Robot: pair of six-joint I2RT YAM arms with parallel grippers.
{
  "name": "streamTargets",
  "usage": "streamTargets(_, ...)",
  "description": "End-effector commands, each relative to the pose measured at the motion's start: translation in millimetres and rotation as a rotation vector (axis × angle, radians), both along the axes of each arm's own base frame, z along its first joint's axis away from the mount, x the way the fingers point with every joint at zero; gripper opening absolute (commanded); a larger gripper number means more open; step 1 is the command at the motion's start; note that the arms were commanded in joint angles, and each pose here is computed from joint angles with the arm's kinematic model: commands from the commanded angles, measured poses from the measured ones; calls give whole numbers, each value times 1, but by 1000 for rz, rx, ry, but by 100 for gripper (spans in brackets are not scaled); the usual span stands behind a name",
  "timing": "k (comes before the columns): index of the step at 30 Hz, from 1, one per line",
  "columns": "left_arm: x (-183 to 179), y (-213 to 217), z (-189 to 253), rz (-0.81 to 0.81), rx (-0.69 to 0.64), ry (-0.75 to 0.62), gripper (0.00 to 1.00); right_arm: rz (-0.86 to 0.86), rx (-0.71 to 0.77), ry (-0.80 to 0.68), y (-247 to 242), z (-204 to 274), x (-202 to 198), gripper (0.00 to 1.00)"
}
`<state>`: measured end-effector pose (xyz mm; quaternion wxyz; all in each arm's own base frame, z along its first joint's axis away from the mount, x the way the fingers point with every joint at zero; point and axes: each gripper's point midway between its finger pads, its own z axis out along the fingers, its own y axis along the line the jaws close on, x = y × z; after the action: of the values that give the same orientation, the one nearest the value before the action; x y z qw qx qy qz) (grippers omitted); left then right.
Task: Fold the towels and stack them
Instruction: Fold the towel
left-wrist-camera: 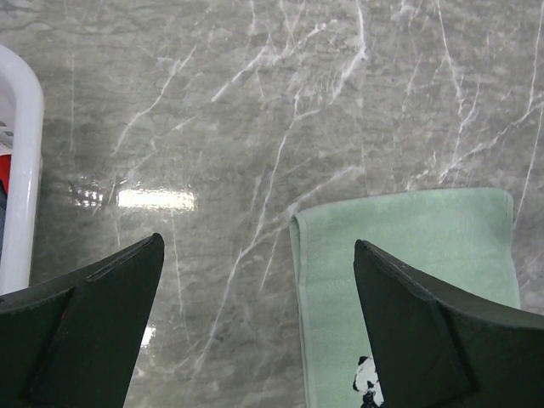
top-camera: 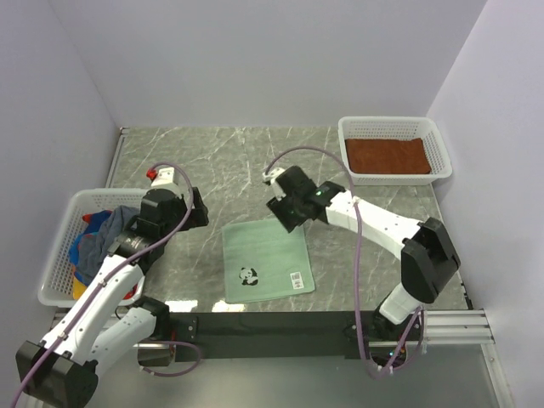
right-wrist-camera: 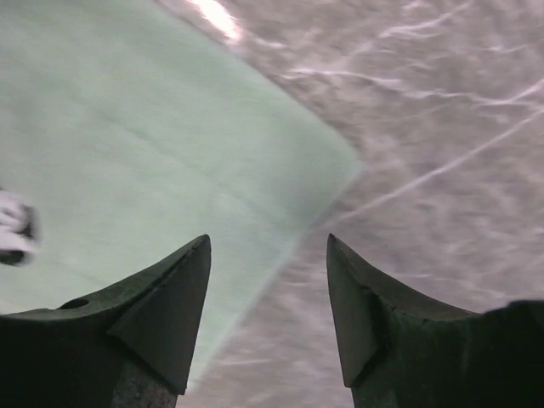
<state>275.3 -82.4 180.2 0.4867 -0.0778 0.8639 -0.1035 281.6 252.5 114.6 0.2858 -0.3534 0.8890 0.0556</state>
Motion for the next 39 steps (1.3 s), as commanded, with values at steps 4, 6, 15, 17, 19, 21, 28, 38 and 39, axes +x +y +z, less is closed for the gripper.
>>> streamTargets(4,3,-6,1,-60,16,-11,99,199,-50,41,-19,-3,35,61)
streamTargets(6,3,-7,-1,-61,16,1,99,213,-67,71,-23,-12,45,59)
streamTargets(15,5,-9,-7,-73,21,31,99,244,-81,175,-27,-47,73,45)
streamTargets(17,5,-10,-9,-77,21,37,99,257,-80,206,-25,-57,72,45)
streamTargets(19,6,-11,-10,-84,21,43,99,262,-76,211,-22,-59,75,45)
streamTargets(21,6,-11,-11,-84,20,48,99,266,-80,227,-21,-65,75,45)
streamTargets(28,6,-13,-13,-95,19,58,99,264,-96,264,-22,-82,74,44)
streamTargets(38,7,-28,-12,-183,-11,51,99,261,-116,311,-25,-102,68,38)
streamTargets(39,7,-30,-12,-199,-10,50,100,260,-118,322,-27,-105,66,37)
